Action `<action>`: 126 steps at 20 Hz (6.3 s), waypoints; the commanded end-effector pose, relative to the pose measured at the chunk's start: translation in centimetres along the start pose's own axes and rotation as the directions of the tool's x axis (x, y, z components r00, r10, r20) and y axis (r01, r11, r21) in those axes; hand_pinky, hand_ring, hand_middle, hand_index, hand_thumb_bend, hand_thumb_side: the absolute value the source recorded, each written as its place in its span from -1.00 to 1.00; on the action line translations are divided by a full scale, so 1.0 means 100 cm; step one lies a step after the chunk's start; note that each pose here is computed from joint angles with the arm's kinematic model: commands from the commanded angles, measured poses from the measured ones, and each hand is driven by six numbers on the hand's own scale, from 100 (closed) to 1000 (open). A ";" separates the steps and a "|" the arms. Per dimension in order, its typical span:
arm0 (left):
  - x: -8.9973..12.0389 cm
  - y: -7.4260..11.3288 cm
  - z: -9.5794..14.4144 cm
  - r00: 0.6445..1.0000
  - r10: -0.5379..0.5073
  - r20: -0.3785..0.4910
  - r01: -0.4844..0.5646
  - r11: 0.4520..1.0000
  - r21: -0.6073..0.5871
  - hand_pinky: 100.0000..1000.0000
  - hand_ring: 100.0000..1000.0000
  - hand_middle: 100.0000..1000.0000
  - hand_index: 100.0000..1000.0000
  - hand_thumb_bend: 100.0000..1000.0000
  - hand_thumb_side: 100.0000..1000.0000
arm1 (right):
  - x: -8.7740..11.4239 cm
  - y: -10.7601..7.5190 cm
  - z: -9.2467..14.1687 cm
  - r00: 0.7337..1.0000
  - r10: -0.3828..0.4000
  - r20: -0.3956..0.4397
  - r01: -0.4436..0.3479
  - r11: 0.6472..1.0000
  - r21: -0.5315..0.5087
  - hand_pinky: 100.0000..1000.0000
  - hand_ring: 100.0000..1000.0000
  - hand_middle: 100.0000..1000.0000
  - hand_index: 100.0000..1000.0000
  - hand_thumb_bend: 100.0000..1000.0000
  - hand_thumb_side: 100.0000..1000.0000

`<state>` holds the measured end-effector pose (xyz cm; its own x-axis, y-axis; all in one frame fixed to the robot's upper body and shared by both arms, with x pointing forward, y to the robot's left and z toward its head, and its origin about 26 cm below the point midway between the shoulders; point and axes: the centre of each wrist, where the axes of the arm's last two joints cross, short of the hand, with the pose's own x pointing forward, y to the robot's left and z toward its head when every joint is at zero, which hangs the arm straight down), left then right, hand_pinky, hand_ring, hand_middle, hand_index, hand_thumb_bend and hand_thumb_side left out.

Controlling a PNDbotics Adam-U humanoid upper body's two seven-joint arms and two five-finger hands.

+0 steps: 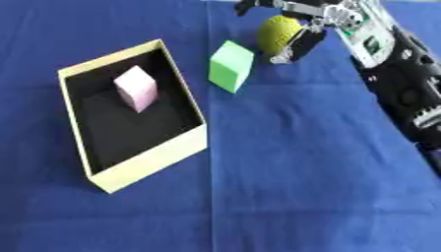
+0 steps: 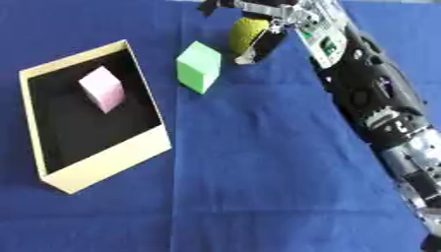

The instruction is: Pick up objects on the table and place them in the box.

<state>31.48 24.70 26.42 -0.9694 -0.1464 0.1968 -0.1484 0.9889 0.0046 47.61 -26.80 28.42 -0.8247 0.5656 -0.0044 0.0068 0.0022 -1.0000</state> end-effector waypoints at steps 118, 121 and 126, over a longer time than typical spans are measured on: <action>0.004 -0.001 -0.002 1.000 0.026 -0.012 -0.026 1.000 -0.010 0.36 0.66 0.52 0.59 -0.83 0.19 | 0.043 -0.051 -0.039 0.885 0.211 0.414 -0.324 0.920 0.223 0.53 0.40 -0.39 0.04 -0.92 -0.96; 0.005 -0.002 -0.003 1.000 0.030 -0.005 -0.030 1.000 -0.008 0.36 0.66 0.52 0.59 -0.82 0.18 | 0.055 -0.063 -0.042 0.871 0.209 0.445 -0.309 0.937 0.163 0.51 0.36 -0.41 0.02 -0.97 -0.97; 0.006 -0.006 -0.009 0.999 0.046 0.029 -0.046 0.999 -0.005 0.37 0.64 0.50 0.59 -0.77 0.12 | 0.080 -0.075 -0.058 0.843 0.208 0.497 -0.295 0.950 0.102 0.50 0.32 -0.45 0.00 -1.00 -1.00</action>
<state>31.52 24.30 26.54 -0.9715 -0.1135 0.2079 -0.1160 0.9932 0.0002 45.09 -18.11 34.11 -0.9471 0.3210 0.0017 0.0153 0.0505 -0.9986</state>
